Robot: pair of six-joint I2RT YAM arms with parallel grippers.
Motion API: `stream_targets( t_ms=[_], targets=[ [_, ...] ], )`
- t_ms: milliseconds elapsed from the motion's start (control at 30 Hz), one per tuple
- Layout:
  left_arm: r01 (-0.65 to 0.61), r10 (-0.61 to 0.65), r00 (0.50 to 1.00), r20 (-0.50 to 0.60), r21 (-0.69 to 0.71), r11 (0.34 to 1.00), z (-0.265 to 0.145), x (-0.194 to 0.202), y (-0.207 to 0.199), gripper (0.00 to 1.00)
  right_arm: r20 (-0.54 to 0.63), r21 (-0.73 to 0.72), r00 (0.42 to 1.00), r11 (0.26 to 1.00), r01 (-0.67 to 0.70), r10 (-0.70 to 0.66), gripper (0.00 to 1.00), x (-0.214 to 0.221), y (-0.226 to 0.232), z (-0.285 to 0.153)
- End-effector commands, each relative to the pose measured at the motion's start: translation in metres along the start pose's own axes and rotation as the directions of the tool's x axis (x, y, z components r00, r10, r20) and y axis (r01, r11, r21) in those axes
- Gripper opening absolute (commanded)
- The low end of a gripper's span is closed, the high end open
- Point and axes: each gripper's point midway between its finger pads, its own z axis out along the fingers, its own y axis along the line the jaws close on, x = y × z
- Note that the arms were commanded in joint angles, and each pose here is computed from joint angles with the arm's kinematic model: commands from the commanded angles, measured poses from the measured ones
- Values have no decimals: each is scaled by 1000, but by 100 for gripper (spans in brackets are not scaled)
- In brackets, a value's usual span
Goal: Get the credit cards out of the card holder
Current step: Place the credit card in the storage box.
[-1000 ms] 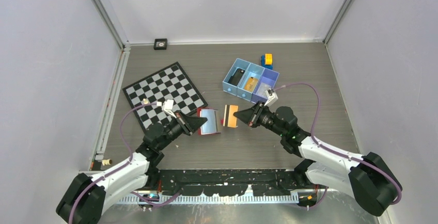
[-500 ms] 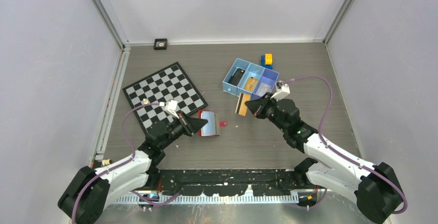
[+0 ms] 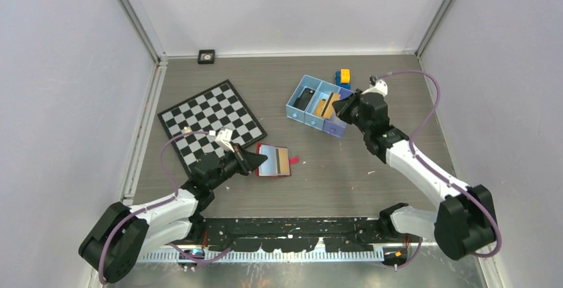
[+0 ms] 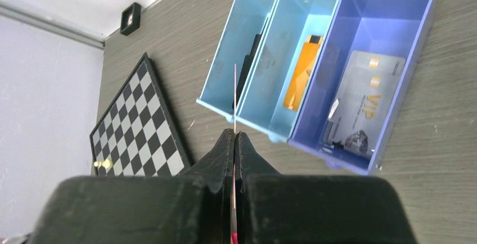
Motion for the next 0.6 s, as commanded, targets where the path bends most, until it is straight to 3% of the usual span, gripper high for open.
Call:
stream_targets(
  t_ms=[0, 567],
  targets=[
    [-80, 79, 996, 48, 22, 997, 8, -20, -11, 0, 25, -27, 1000, 1000, -15, 15, 0, -27, 19, 22],
    [-164, 165, 986, 22, -33, 986, 17, -15, 7, 0, -45, 28, 998, 999, -39, 40, 0, -7, -10, 102]
  ],
)
